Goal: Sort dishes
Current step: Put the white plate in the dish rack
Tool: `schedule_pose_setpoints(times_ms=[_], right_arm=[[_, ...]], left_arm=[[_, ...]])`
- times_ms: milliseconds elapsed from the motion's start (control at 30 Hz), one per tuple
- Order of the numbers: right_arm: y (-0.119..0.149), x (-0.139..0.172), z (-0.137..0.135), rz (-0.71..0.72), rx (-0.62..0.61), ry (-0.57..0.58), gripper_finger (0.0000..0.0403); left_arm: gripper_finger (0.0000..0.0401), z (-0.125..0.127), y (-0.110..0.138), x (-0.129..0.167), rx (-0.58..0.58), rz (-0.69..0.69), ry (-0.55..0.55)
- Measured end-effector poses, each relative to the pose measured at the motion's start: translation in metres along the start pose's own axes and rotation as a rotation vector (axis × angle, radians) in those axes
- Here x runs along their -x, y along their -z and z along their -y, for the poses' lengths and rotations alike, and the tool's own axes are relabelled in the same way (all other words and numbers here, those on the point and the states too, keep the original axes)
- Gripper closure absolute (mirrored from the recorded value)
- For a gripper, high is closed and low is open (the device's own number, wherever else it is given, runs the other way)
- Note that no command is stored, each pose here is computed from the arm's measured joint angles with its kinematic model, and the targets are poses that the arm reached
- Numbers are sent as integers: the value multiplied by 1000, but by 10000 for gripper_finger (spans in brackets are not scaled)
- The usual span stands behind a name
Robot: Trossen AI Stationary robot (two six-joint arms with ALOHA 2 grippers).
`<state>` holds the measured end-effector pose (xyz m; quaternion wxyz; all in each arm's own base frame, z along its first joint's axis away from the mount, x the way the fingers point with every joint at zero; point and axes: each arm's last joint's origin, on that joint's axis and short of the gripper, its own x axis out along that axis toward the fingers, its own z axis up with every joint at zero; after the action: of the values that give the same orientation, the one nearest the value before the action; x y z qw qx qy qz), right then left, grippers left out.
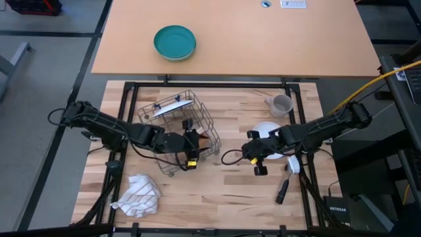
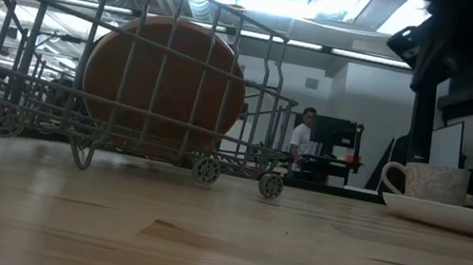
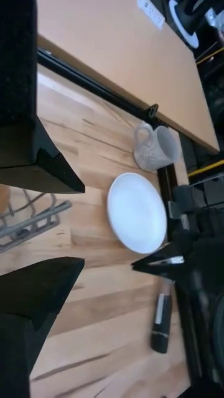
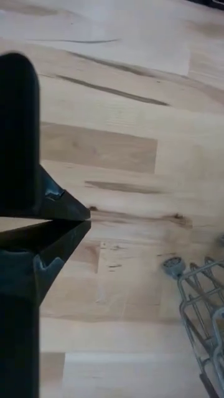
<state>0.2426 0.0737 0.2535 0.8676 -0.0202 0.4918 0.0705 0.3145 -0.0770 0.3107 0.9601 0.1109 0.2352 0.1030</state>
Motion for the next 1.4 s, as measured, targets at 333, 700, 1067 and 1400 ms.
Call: schedule_pose_setpoints(times_ms=[333,700,1067,1400], right_arm=[[11,-4,6,-132,-169,57,282],[37,-26,12,-518,-445,212,242],[39,-60,11,-592,-403,233,242],[68,-84,14,-622,-411,241,242]], left_arm=[[235,1,11,2,-94,-107,8],[235,1,11,2,-95,-109,8],[235,1,12,3,-95,-110,9],[235,1,12,3,-89,-110,8]])
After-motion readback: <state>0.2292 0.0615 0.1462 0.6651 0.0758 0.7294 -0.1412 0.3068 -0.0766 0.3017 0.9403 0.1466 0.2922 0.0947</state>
